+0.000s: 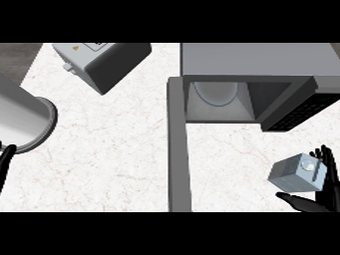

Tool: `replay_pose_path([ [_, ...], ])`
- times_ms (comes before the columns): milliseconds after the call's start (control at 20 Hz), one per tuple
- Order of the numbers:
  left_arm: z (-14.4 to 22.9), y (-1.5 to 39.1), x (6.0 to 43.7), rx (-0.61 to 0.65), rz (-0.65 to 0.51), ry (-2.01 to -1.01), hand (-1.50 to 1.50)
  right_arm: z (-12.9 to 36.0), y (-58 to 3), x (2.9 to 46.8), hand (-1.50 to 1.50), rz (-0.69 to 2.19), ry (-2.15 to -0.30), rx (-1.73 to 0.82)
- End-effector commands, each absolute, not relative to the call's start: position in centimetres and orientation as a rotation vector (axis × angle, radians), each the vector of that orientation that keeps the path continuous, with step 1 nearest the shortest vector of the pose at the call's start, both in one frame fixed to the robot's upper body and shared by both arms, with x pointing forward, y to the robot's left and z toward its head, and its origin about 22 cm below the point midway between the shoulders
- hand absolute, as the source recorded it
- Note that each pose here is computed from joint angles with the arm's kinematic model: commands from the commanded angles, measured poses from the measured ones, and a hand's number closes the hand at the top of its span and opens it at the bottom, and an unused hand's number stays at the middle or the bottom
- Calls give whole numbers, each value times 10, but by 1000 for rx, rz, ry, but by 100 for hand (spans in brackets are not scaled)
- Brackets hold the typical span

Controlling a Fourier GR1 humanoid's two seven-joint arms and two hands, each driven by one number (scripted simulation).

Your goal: Pick up the milk, place it into the microwave and close the microwave

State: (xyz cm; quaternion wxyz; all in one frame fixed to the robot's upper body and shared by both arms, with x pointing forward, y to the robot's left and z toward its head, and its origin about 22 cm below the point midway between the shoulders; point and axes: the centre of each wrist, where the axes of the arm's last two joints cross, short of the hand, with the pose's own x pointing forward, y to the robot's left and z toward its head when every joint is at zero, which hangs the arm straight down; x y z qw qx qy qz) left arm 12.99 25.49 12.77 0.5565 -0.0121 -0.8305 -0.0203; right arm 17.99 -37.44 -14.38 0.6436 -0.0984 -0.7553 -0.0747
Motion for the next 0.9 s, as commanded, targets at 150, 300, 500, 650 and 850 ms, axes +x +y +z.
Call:
replay_pose_path([
  [150,123,247,121,-15,-35,-1970,-150,-156,-374,168,150,91,-1801,-275],
  [300,128,247,126,-33,-47,-1970,-150,-157,-360,187,150,-21,-1849,-182],
  [500,127,251,126,-47,-61,-1948,-150,-149,-362,193,150,-17,-1892,26],
  [650,127,250,134,-18,-26,-1953,-150,-127,-347,224,150,16,-1941,79],
  [850,119,258,121,-28,-46,-1948,-150,-161,-294,182,150,4,-1919,111],
])
